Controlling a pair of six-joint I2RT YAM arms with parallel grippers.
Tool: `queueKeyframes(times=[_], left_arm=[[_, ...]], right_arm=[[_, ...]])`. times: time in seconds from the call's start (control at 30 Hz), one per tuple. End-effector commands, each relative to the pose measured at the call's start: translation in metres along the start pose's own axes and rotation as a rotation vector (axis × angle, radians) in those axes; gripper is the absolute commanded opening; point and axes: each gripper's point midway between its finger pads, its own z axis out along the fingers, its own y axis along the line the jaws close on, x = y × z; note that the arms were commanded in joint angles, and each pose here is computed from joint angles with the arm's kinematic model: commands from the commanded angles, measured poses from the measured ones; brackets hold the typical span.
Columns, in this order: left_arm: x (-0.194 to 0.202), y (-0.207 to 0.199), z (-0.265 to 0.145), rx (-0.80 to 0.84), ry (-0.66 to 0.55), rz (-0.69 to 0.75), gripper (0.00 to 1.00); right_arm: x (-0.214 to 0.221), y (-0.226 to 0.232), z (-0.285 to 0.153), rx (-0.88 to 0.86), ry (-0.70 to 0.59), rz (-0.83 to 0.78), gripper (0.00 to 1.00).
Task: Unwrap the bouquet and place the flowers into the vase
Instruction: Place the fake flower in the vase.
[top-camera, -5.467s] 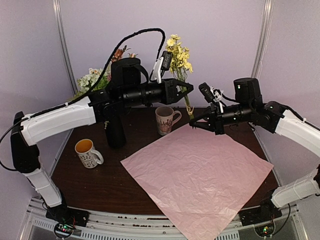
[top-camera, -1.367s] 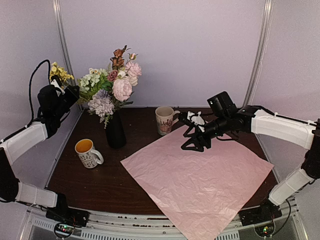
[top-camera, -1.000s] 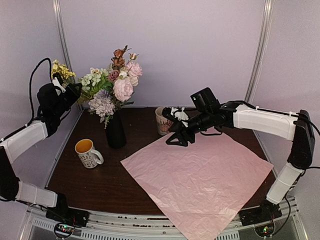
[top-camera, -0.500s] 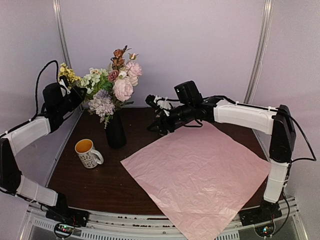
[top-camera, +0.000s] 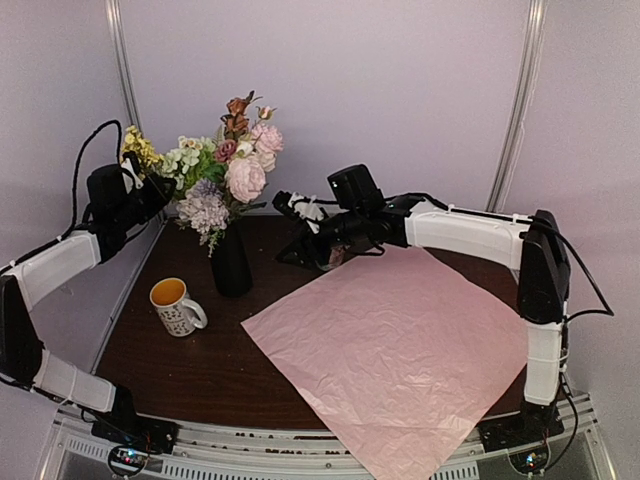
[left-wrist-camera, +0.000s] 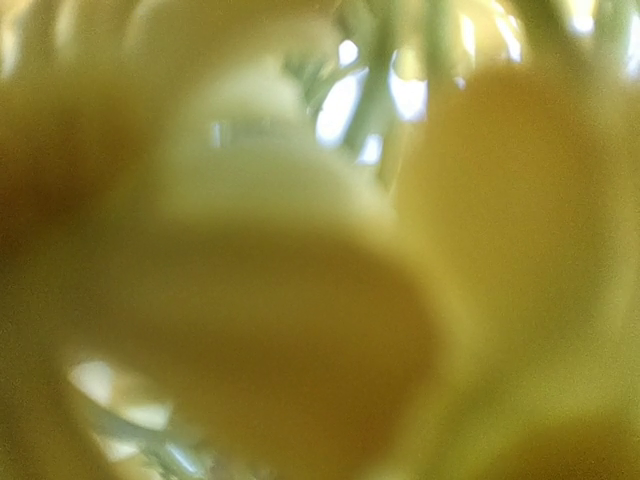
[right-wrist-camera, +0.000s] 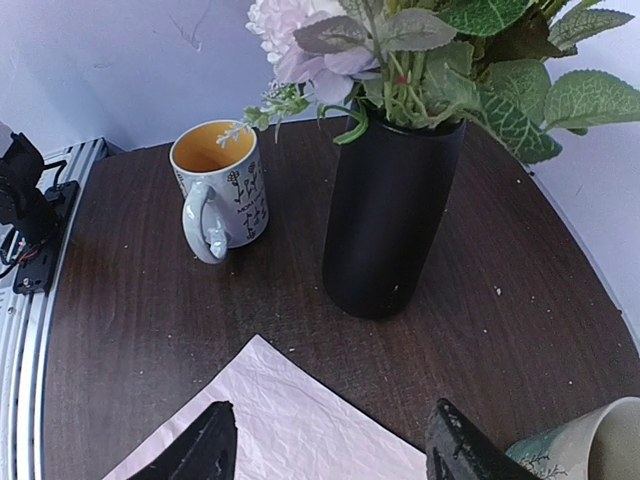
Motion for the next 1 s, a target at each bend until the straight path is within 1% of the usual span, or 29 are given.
queueKeyframes(times=[0.0, 0.07, 0.23, 0.37, 0.4, 0.5, 0.63, 0.8, 0.97], left_arm=[[-0.027, -0.040, -0.015, 0.104, -0.015, 0.040, 0.00], [-0.026, -0.046, -0.018, 0.132, -0.004, 0.022, 0.00], [-0.020, -0.047, -0.032, 0.136, 0.001, 0.011, 0.00], [-0.011, -0.048, -0.028, 0.163, 0.039, 0.000, 0.00], [-0.008, -0.046, -0.025, 0.163, 0.046, -0.008, 0.00], [-0.001, -0.037, -0.015, 0.145, 0.066, -0.021, 0.00], [0.015, -0.024, 0.000, 0.131, 0.106, -0.053, 0.00], [0.026, -0.004, 0.001, 0.049, 0.127, -0.023, 0.00], [0.035, 0.002, 0.006, 0.038, 0.152, -0.015, 0.00]], right_arm=[[-0.012, -0.012, 0.009, 0.057, -0.012, -0.044, 0.65], [-0.013, -0.012, 0.013, 0.065, 0.000, -0.077, 0.66], [-0.011, -0.022, 0.024, 0.092, 0.045, -0.149, 0.69], [-0.009, -0.024, 0.038, 0.094, 0.067, -0.218, 0.69], [-0.018, -0.024, 0.039, 0.102, 0.050, -0.241, 0.69], [-0.022, -0.024, 0.051, 0.114, 0.036, -0.264, 0.70], [-0.018, -0.029, 0.071, 0.138, 0.014, -0.254, 0.71], [-0.007, -0.032, 0.095, 0.143, 0.002, -0.264, 0.72], [-0.023, -0.043, 0.105, 0.200, -0.083, -0.309, 0.75]])
